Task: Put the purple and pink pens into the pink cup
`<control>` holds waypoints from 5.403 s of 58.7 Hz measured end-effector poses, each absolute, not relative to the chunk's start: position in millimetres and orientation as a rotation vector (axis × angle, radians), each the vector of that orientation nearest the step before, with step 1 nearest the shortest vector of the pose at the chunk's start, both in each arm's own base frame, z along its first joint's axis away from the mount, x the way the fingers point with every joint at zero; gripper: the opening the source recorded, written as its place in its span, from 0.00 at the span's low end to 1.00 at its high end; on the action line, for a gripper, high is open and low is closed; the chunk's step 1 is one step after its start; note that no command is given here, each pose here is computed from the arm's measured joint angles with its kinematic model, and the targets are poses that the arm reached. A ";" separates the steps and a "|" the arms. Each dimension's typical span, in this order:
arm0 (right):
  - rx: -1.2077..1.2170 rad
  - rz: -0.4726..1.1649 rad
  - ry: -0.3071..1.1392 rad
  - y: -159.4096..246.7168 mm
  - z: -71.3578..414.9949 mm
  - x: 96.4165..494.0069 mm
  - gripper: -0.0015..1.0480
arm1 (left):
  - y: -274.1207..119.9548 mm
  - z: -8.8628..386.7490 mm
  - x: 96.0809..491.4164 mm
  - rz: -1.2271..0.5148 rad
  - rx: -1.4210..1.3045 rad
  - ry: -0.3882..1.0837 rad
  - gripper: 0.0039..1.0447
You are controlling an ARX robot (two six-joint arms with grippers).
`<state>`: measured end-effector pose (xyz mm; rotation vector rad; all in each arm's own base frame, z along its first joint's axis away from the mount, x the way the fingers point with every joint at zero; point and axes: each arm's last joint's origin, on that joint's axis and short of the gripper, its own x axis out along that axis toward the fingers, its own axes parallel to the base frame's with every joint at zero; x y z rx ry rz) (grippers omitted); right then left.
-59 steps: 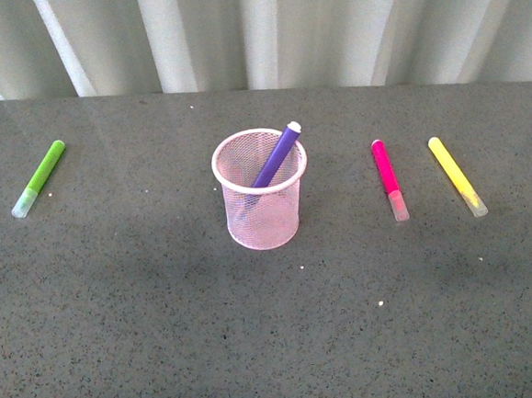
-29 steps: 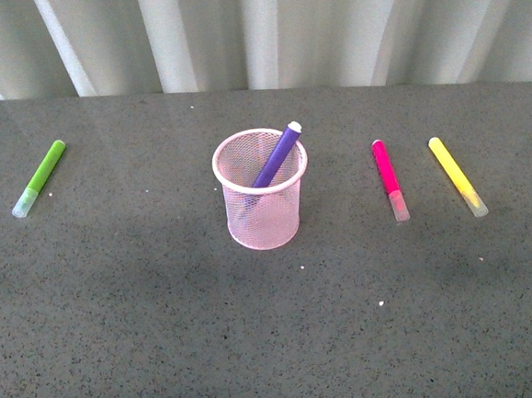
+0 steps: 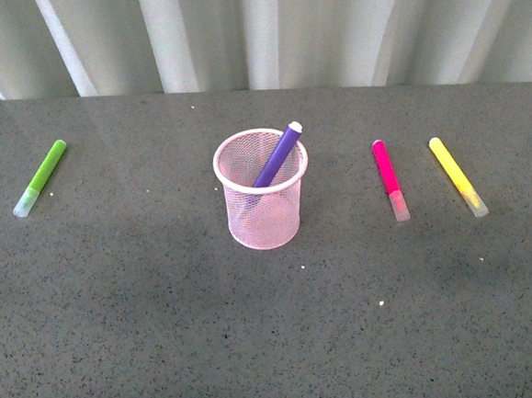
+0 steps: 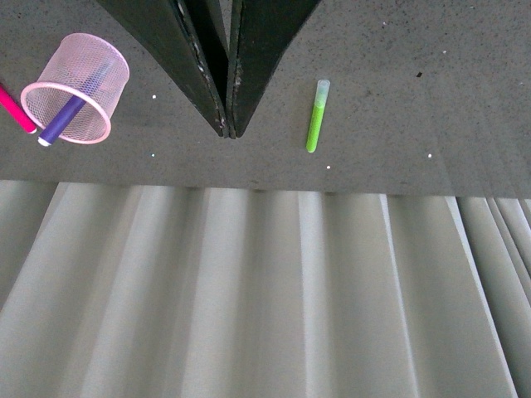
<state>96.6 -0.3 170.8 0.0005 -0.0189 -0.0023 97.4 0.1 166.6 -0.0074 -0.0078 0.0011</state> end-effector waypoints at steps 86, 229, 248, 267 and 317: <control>0.172 0.166 0.863 81.5 111.4 442.9 0.93 | 0.1 166.4 97.4 0.001 -0.006 -0.006 0.94; 0.341 0.774 -0.020 58.3 214.4 332.4 0.11 | 0.1 166.4 97.4 0.001 -0.005 -0.006 0.94; 0.232 0.928 -0.018 86.1 171.2 313.4 0.11 | 0.1 166.4 97.4 0.001 -0.005 -0.006 0.94; 0.215 0.953 0.033 126.7 135.9 350.1 0.11 | 0.1 166.4 97.4 0.001 -0.005 -0.006 0.94; 0.259 1.003 0.081 169.3 86.6 385.7 0.11 | 0.1 166.4 97.4 0.001 -0.005 -0.006 0.94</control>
